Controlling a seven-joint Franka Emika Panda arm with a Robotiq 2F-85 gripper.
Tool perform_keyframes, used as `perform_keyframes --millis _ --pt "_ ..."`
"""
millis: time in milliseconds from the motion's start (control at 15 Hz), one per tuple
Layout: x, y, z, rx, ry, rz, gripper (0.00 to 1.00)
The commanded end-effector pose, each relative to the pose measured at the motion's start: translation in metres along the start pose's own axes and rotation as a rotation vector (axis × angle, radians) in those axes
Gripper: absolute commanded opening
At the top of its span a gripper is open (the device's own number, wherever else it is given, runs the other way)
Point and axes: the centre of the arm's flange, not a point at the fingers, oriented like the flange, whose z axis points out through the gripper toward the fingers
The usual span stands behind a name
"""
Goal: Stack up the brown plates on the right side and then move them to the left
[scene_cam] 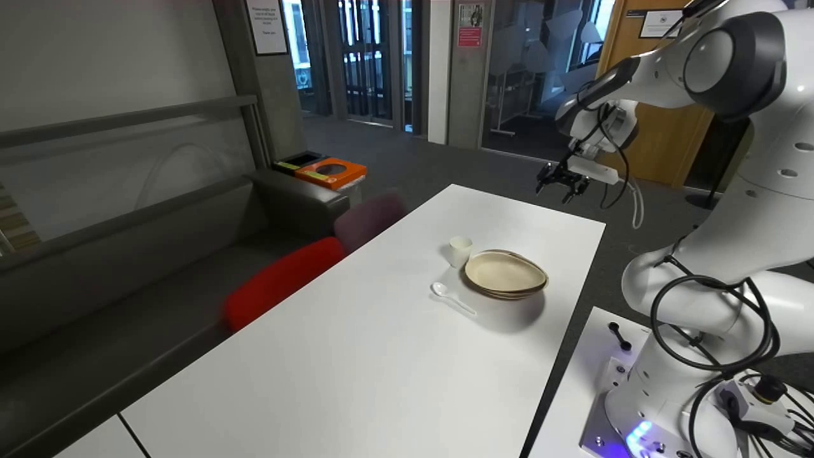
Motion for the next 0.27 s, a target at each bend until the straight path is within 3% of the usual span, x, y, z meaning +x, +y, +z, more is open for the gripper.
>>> perform_keyframes --millis 0,67,200 --pt "0.015 -0.017 0.013 -0.153 -0.019 0.133 1.0" --pt "0.0 0.001 -0.001 -0.091 -0.019 0.066 1.0" --pt "0.001 0.0 0.009 -0.123 -0.019 0.105 1.0"
